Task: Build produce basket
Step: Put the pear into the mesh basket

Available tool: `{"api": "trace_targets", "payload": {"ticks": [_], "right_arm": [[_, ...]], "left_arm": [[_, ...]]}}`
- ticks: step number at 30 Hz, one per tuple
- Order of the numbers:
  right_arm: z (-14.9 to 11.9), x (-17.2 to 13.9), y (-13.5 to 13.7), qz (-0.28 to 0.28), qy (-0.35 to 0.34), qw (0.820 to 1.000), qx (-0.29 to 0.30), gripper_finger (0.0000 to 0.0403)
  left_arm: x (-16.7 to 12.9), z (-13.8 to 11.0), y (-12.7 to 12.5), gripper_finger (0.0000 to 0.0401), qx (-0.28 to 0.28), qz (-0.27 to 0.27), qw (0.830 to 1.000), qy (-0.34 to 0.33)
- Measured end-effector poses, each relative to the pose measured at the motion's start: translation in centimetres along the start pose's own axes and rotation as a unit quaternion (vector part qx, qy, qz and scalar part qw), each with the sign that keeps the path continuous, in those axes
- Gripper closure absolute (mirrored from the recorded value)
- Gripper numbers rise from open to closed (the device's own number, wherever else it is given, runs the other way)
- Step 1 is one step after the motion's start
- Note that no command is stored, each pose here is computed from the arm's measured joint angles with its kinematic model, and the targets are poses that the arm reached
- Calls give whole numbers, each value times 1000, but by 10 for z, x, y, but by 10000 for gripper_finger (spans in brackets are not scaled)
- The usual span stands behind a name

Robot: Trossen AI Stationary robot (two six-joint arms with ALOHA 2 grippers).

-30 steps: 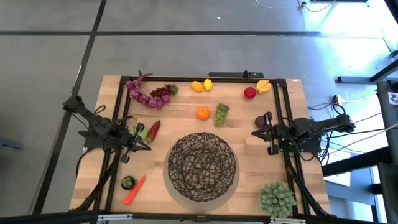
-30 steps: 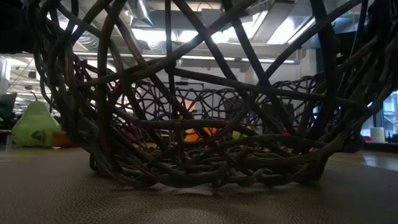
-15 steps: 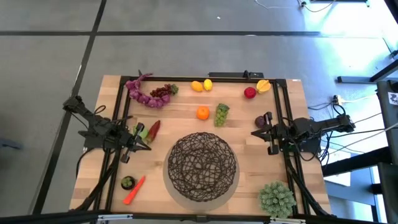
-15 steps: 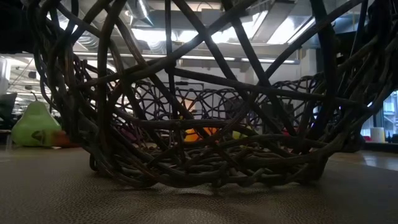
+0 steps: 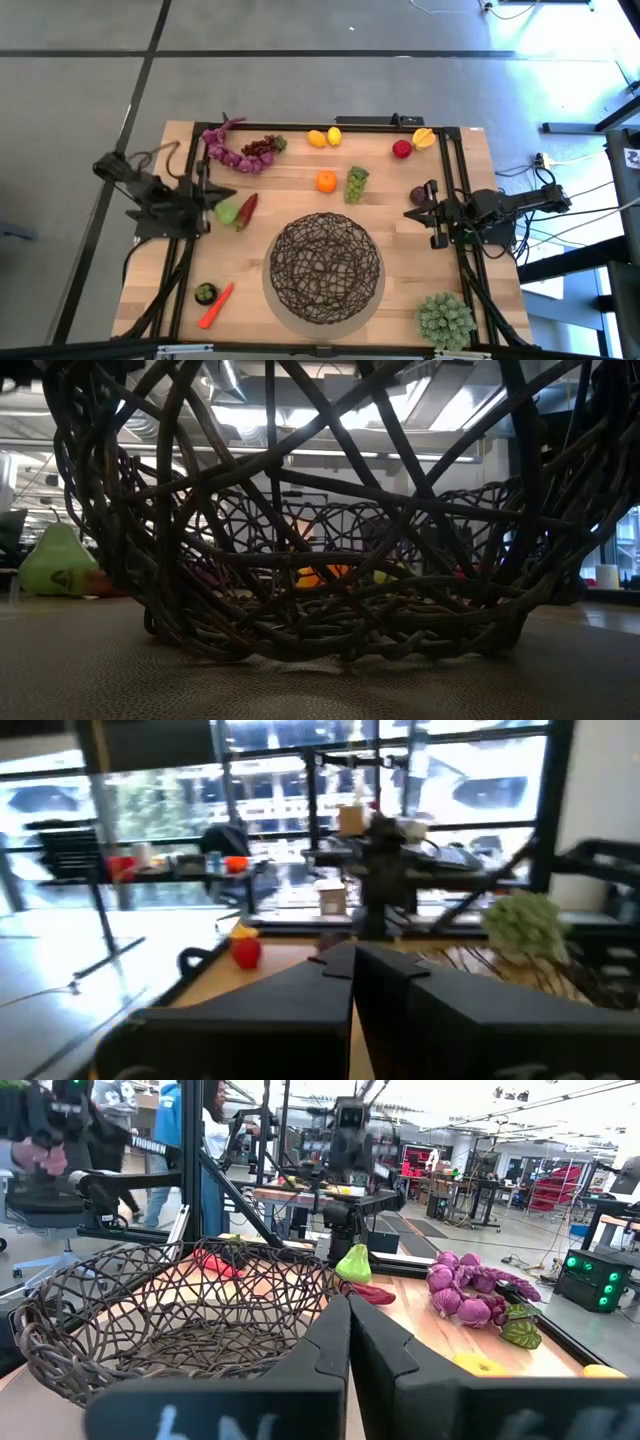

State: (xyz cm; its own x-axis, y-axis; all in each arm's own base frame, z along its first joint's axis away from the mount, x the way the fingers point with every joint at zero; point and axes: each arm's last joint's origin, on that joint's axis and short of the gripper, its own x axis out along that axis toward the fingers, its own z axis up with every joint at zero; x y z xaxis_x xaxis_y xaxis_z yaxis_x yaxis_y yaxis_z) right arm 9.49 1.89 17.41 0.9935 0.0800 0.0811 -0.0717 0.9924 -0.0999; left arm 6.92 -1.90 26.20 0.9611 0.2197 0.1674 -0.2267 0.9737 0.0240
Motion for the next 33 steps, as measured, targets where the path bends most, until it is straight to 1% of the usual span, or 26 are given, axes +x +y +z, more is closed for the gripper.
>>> {"api": "trace_targets", "payload": {"ticks": [3, 7, 10, 12, 13, 15, 17, 20, 22, 23, 24, 26, 28, 30, 33], "right_arm": [[0, 0, 0, 0, 0, 1000, 0, 395], [0, 0, 0, 0, 0, 1000, 0, 395], [0, 0, 0, 0, 0, 1000, 0, 395], [0, 0, 0, 0, 0, 1000, 0, 395], [0, 0, 0, 0, 0, 1000, 0, 395], [0, 0, 0, 0, -1, 1000, 0, 395], [2, 0, 0, -1, -9, 1000, 2, 395], [5, 0, 0, -1, -24, 1000, 16, 395], [9, -1, -1, -7, -33, 999, 19, 395], [13, -1, -2, -3, -38, 999, 20, 395], [17, -2, -2, 5, -45, 999, 21, 395], [28, -4, -3, 11, -52, 998, 26, 395], [39, -6, -5, 0, -35, 999, 35, 395], [50, -8, -8, -14, 6, 999, 46, 395], [67, -7, -11, -34, 72, 994, 75, 395]], "left_arm": [[6, 20, 1, 401, 10, 40, 998, 48], [17, 41, -4, 401, -3, 64, 990, 124], [25, 54, -7, 401, -29, 80, 980, 179], [30, 59, -10, 401, -59, 85, 968, 228], [33, 59, -11, 401, -81, 89, 959, 256], [38, 59, -14, 401, -130, 101, 935, 315], [44, 56, -17, 401, -184, 111, 903, 372], [51, 48, -21, 401, -249, 126, 848, 451], [58, 41, -23, 401, -286, 147, 816, 479], [60, 39, -23, 401, -298, 158, 805, 488], [63, 37, -23, 401, -302, 168, 800, 491], [68, 33, -22, 401, -300, 182, 795, 494], [70, 32, -22, 401, -294, 185, 796, 496], [71, 32, -21, 401, -288, 183, 798, 496], [71, 32, -20, 401, -284, 183, 802, 493]]}}
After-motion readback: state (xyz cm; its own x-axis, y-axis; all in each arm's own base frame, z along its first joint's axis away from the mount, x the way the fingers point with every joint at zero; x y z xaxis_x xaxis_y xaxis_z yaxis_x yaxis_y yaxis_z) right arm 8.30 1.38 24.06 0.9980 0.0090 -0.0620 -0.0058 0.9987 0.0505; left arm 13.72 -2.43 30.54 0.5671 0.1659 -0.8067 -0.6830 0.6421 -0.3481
